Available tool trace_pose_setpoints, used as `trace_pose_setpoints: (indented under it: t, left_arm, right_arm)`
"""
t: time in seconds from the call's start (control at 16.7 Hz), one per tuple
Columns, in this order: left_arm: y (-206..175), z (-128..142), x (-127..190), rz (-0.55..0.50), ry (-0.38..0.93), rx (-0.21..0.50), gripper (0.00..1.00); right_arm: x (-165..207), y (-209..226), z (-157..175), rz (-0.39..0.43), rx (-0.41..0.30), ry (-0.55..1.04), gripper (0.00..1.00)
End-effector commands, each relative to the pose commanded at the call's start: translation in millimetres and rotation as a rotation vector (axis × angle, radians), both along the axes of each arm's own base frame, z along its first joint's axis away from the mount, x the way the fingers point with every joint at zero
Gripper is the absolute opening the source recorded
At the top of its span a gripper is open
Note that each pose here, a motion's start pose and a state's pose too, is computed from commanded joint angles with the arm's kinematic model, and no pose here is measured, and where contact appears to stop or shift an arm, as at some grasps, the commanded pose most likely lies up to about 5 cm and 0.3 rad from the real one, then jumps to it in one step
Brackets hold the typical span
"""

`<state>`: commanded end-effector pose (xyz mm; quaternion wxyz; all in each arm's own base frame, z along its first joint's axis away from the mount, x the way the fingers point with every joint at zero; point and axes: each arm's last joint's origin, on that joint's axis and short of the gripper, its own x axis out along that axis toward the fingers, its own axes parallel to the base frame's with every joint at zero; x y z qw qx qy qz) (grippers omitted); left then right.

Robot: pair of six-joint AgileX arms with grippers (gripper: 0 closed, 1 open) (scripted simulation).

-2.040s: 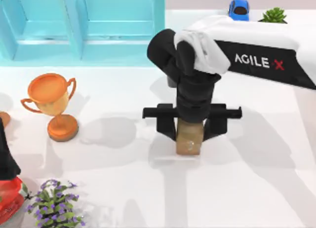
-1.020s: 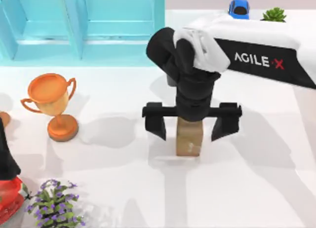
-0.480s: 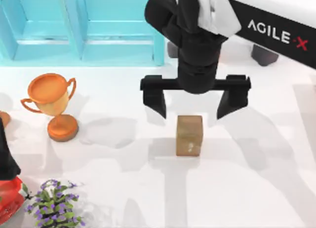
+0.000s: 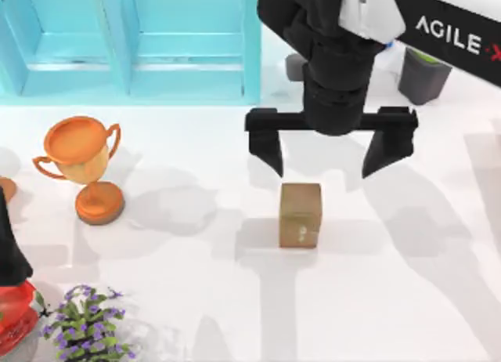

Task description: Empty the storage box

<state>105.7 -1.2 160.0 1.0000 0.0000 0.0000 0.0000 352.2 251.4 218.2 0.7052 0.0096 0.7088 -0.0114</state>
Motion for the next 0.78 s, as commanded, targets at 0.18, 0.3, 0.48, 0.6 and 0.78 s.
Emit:
trace_pose_setpoints:
  t: [0.18,0.3,0.48,0.6,0.78]
  left_arm:
    - [0,0,0,0.0,0.0,0.0,1.0]
    - [0,0,0,0.0,0.0,0.0,1.0]
    - [0,0,0,0.0,0.0,0.0,1.0]
    - [0,0,0,0.0,0.0,0.0,1.0]
    - [0,0,0,0.0,0.0,0.0,1.0]
  right_arm:
    - [30,-58,4,-0.002,-0.001,0.011,1.0]
    - [49,-114,9,-0.006,0.001,0.012,1.0]
    - [62,-216,23,-0.011,0.003,-0.009,1.0]
    - [57,-287,32,-0.012,-0.001,-0.026,1.0]
    - [32,-369,40,-0.013,-0.004,-0.029,1.0]
